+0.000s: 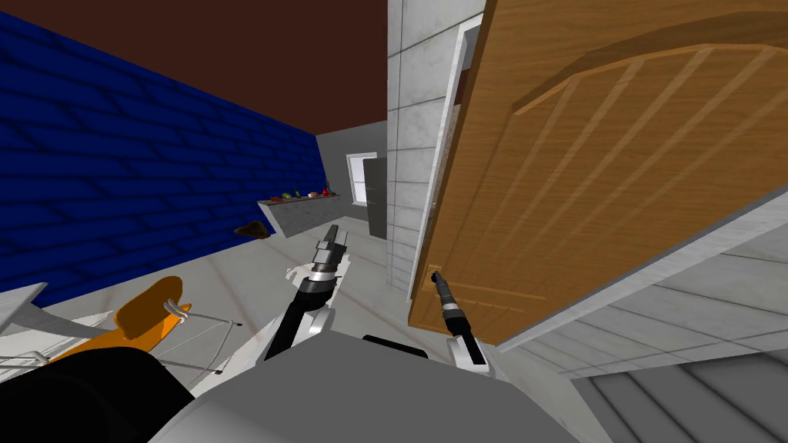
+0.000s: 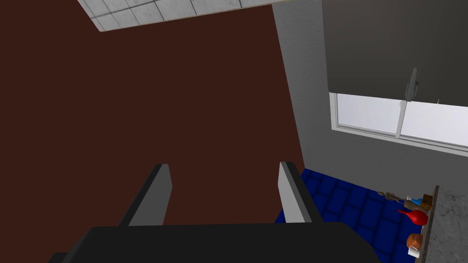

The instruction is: Push the door open

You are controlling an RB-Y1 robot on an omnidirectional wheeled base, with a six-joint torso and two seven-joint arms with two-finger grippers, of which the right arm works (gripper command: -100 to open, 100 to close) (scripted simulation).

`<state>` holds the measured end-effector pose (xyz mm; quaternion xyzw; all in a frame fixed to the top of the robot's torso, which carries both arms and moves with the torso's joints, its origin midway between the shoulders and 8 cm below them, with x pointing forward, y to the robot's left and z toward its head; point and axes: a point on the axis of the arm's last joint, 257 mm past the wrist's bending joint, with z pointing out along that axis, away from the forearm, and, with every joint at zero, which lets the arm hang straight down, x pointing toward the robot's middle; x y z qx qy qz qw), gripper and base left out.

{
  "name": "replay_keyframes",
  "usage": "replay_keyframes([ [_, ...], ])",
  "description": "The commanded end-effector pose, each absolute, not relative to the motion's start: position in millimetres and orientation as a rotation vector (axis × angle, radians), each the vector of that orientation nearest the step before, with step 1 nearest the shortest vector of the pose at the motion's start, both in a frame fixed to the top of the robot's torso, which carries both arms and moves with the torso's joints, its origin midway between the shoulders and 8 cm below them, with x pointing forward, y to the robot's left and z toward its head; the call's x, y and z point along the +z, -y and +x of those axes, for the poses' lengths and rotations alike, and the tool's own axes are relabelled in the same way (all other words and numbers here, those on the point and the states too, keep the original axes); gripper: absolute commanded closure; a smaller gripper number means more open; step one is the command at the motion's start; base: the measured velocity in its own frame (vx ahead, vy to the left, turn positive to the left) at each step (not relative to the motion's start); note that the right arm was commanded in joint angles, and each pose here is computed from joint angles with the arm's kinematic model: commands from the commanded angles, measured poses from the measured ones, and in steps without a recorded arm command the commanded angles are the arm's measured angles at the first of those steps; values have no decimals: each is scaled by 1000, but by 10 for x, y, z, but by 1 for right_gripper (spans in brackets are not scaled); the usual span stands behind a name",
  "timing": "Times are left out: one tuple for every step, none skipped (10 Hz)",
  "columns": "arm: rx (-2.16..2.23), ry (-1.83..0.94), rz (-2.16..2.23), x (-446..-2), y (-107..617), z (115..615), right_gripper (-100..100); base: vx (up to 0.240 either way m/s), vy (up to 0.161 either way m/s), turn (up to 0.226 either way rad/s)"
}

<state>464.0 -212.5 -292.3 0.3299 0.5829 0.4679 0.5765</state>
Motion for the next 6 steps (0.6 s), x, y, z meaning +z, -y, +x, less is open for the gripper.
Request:
replay_keyframes([
  [1171,-1332,842,-2909,2062,4585,100,-56,-90,127],
  [1212,-1312,884,-2906,2037,4553,100,-51,-81,120],
  [1252,-1291,927,-2904,2012,4520,100,-55,-82,126],
  [1293,-1270,969,-2902,1988,4488,100,-74,-74,108],
  [1333,-1247,1012,-2899,1964,4456,100,-68,-82,134],
  [1373,-1223,1055,-2897,1940,4424,100,-69,-89,156],
])
